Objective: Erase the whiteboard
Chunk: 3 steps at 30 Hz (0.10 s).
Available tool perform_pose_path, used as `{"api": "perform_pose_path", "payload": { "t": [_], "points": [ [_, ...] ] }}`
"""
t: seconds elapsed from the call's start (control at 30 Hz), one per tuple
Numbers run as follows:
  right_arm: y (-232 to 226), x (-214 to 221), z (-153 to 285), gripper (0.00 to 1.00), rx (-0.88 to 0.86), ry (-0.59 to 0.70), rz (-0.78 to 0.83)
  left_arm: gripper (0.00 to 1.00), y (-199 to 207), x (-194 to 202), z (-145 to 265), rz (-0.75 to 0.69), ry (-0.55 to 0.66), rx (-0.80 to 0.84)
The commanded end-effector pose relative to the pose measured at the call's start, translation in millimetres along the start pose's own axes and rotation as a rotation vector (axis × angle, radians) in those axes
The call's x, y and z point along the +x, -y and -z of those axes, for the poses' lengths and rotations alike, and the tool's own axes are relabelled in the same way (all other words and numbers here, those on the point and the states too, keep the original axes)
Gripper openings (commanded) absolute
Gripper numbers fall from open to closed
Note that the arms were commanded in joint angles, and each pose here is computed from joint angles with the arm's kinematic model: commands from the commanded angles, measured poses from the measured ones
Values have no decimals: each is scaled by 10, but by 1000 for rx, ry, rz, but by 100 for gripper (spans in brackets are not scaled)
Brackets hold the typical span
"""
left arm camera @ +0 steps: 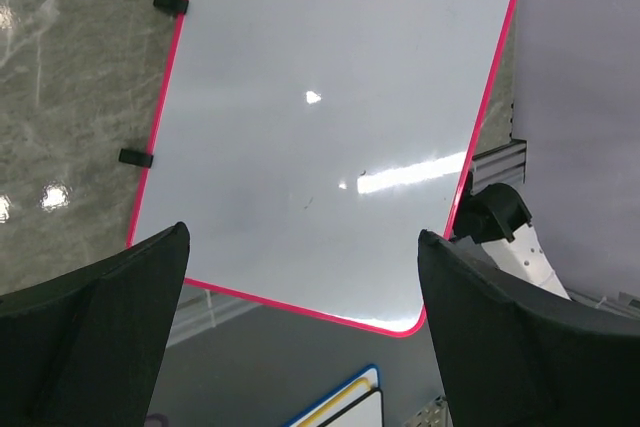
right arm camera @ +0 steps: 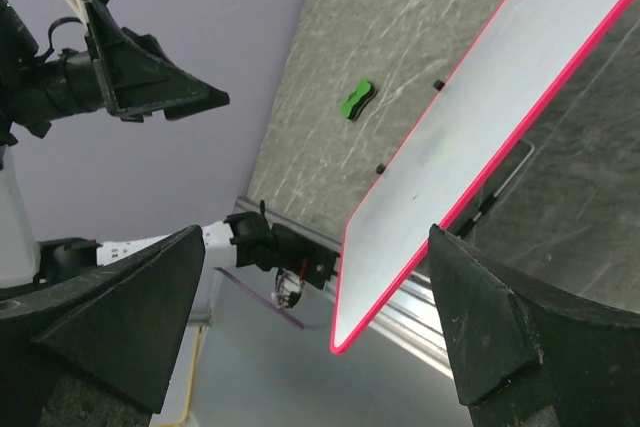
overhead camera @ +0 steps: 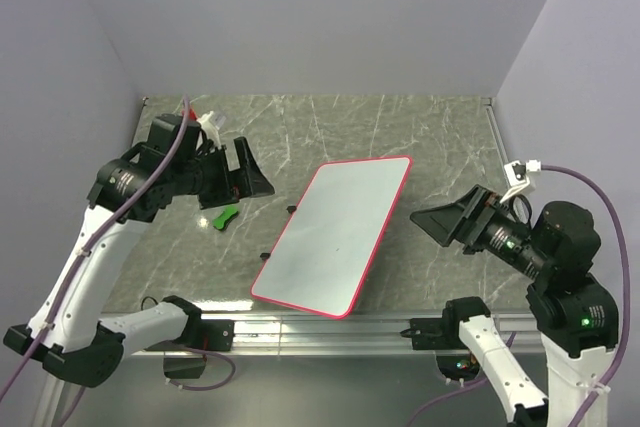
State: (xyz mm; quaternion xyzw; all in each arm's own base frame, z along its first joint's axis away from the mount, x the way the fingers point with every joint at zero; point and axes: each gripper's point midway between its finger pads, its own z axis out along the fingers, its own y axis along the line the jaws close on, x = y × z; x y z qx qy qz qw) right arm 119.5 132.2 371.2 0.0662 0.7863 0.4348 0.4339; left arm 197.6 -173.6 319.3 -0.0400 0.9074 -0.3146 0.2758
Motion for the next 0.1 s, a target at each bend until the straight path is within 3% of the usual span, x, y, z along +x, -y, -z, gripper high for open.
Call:
{"api": "perform_pose_path", "payload": {
  "t": [0.0, 0.07],
  "points": [
    [-88, 39, -2, 98, -61, -19, 16, 99, -27, 51, 65, 5, 6, -19],
    [-67, 7, -13, 99, -45, -10, 27, 99, -55, 40, 39, -12, 5, -40]
  ]
}}
